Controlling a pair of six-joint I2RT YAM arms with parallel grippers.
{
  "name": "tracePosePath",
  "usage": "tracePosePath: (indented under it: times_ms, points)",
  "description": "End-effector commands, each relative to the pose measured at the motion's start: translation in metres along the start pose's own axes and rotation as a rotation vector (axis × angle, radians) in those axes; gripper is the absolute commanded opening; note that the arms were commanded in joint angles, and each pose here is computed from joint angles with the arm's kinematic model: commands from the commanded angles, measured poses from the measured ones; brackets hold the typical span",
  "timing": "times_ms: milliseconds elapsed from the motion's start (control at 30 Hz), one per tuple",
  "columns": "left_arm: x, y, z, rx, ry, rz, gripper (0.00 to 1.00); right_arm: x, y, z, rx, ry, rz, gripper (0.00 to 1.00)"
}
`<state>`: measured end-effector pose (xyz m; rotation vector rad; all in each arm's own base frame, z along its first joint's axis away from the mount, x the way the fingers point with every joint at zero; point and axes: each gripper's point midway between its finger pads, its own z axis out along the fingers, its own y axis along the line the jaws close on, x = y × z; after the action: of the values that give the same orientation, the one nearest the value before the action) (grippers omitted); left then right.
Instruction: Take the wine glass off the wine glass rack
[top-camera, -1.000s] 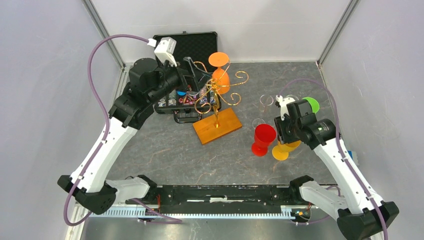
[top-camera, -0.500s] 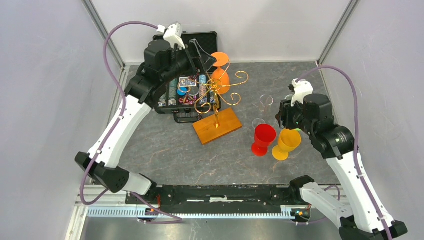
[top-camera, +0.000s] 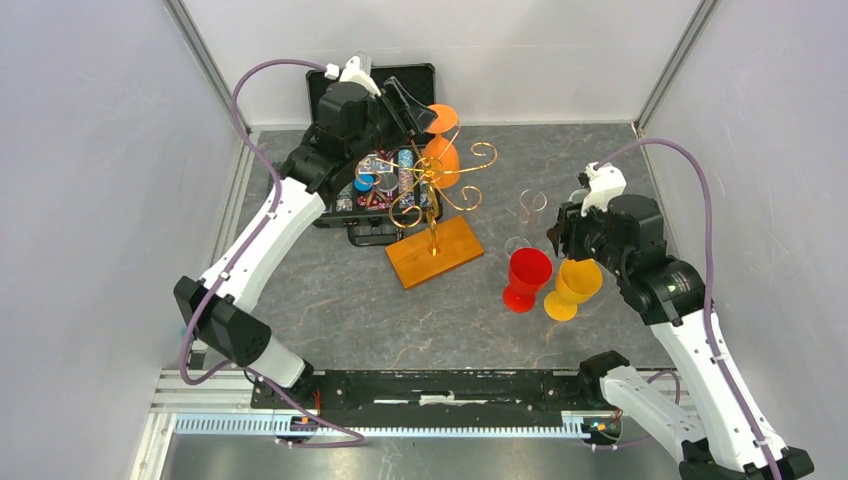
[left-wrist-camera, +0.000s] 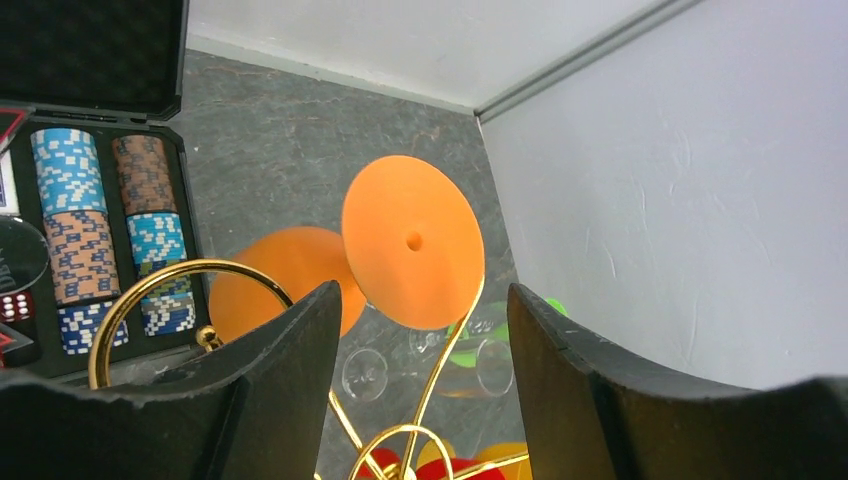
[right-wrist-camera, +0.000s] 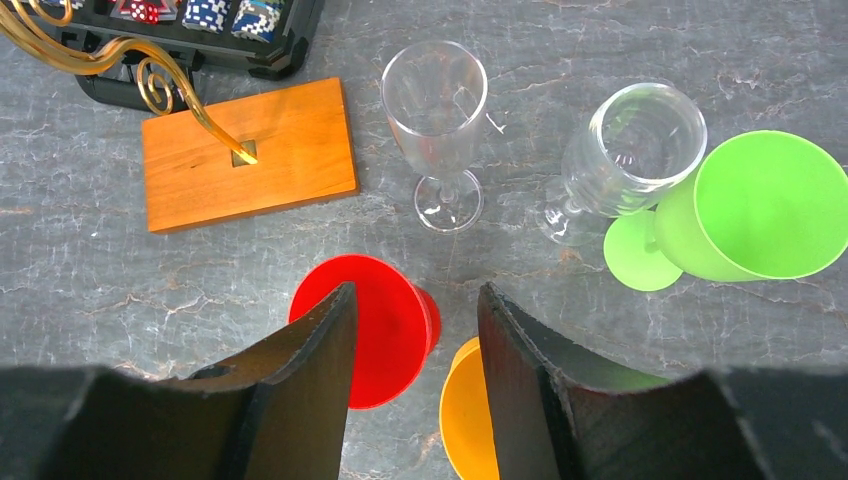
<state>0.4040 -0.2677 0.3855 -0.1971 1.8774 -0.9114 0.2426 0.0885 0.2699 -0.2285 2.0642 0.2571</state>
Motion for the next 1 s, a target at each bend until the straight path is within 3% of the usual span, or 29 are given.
tracePosePath:
  times_ms: [0,200,367,733,967]
  points:
    - [-0.015,-0.003,0.010,-0.009,-0.092,-0.116,0.66,-0.012,0.001,-0.002,-0.003,-0.060,0.004,0.53]
    - [-0.007,0.002,0.027,-0.020,-0.074,-0.194,0.56,-0.012,0.001,-0.002,-0.005,-0.065,0.004,0.53]
    - [0.001,0.005,0.033,0.000,-0.081,-0.285,0.55,-0.012,-0.001,-0.004,0.005,-0.074,0.003,0.53]
    - [0.002,-0.002,0.028,0.063,-0.094,-0.414,0.24,-0.010,-0.001,-0.006,0.004,-0.081,0.006,0.53]
    - [-0.007,-0.004,0.018,0.086,-0.135,-0.431,0.13,-0.009,-0.001,-0.006,0.004,-0.084,0.009,0.53]
